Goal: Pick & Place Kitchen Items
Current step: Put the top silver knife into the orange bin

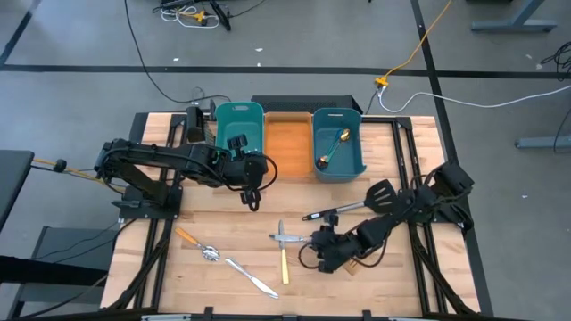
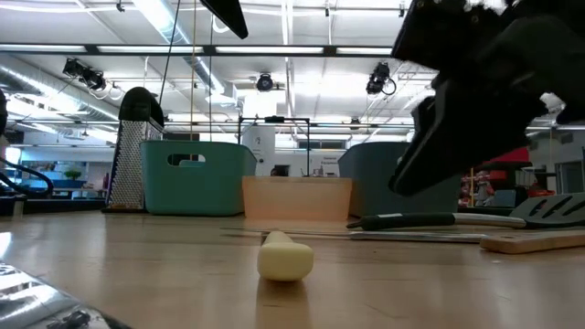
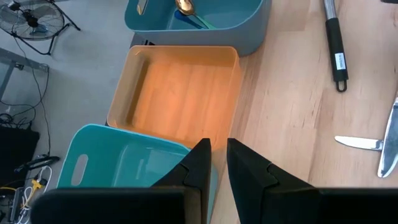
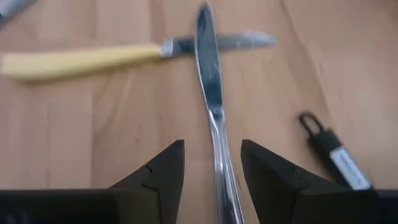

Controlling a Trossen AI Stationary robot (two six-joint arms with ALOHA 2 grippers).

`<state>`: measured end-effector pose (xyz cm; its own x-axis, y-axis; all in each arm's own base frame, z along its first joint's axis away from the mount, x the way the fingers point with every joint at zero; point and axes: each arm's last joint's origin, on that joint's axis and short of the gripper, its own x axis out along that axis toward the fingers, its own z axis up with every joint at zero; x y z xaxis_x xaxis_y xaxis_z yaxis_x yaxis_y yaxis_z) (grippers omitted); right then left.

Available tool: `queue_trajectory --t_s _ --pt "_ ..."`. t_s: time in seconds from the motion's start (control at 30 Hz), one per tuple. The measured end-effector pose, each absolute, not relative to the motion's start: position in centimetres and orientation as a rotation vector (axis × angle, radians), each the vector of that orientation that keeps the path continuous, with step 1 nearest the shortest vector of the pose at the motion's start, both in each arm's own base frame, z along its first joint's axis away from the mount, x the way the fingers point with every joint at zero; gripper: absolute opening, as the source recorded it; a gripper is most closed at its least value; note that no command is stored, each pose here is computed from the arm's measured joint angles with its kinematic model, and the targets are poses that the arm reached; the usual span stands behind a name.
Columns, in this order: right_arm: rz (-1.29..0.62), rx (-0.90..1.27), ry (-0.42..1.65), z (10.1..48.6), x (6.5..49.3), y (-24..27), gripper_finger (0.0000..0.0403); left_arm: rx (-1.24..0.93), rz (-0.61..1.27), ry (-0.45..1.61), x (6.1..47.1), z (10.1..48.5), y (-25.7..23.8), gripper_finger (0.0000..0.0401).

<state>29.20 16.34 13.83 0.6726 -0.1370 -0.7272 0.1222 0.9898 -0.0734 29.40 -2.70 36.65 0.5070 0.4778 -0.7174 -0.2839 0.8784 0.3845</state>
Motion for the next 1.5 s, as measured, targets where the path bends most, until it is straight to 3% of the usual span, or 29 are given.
queue_trajectory --t_s 0.2,0.47,1.5 --pt "-0.218 -0.047 0.704 13.3 28.3 17.0 0.0168 0.225 0.465 0.929 29.4 36.7 -2.7 0.0058" --pt "-0.175 0.075 0.531 11.0 26.3 15.8 0.0168 0.224 0.465 0.927 29.4 36.7 -2.7 0.0058" --pt "-0.155 0.060 0.489 6.3 27.2 15.2 0.0168 0.193 0.473 0.885 29.7 36.9 -2.7 0.0058"
